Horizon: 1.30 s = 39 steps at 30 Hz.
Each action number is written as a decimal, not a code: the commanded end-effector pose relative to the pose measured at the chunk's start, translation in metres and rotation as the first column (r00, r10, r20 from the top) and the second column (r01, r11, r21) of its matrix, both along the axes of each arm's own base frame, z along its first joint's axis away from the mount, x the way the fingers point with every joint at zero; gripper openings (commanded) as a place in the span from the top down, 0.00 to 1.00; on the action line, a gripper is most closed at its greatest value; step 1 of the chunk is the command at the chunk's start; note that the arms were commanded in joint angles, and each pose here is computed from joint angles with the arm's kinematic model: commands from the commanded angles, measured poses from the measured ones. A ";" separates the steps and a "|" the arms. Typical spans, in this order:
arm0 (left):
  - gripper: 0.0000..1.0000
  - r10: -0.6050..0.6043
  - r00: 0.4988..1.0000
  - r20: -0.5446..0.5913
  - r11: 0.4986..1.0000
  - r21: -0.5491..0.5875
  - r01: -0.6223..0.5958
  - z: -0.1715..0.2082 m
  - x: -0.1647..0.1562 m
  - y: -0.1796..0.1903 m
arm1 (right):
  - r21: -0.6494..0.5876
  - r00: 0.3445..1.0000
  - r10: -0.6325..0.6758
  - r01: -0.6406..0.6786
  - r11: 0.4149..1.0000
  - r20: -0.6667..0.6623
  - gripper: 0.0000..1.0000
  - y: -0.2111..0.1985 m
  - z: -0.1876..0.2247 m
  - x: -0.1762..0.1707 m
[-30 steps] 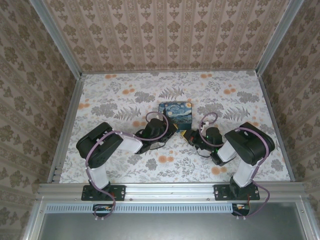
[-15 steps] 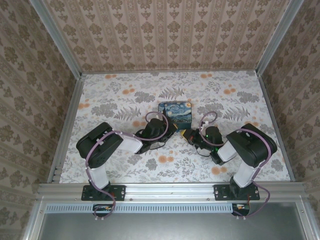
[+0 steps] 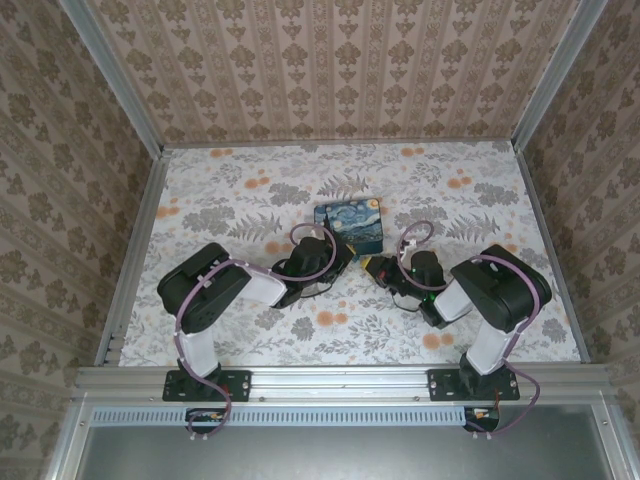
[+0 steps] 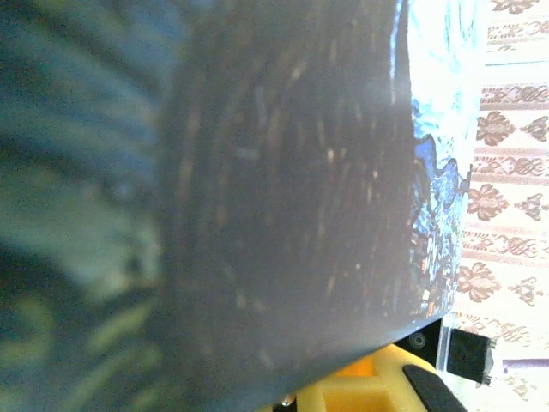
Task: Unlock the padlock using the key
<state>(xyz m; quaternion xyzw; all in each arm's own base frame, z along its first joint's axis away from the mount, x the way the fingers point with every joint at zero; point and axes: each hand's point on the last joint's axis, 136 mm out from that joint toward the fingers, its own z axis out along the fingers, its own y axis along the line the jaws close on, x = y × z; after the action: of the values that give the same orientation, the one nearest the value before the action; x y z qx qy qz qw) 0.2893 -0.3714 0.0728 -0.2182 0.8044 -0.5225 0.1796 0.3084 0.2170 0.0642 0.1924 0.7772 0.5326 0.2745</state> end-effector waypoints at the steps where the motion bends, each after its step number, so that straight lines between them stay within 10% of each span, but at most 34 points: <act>1: 1.00 -0.098 0.995 -0.019 0.989 -0.115 0.095 0.020 -0.020 -0.025 | 0.015 0.990 0.040 -0.042 0.999 0.134 1.00 0.011 0.027 0.010; 13: 1.00 -0.100 0.995 -0.026 0.991 -0.093 0.098 0.014 -0.023 -0.020 | -0.162 0.871 0.252 -0.200 0.966 0.423 1.00 0.024 0.075 0.004; 29: 1.00 -0.095 0.995 -0.017 0.986 -0.139 0.091 0.026 -0.021 -0.026 | 0.215 0.983 0.111 -0.141 0.966 0.143 1.00 0.032 0.085 0.030; 39: 1.00 -0.090 0.995 -0.040 0.979 -0.186 0.081 0.029 -0.023 -0.026 | -0.151 0.905 0.259 -0.220 0.964 0.336 1.00 0.018 0.054 0.031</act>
<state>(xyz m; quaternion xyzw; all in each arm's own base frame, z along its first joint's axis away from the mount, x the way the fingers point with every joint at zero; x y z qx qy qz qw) 0.3091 -0.3648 0.0924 -0.2748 0.7603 -0.5538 0.1993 0.3334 0.2210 0.0857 0.1080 0.7817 0.5473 0.2790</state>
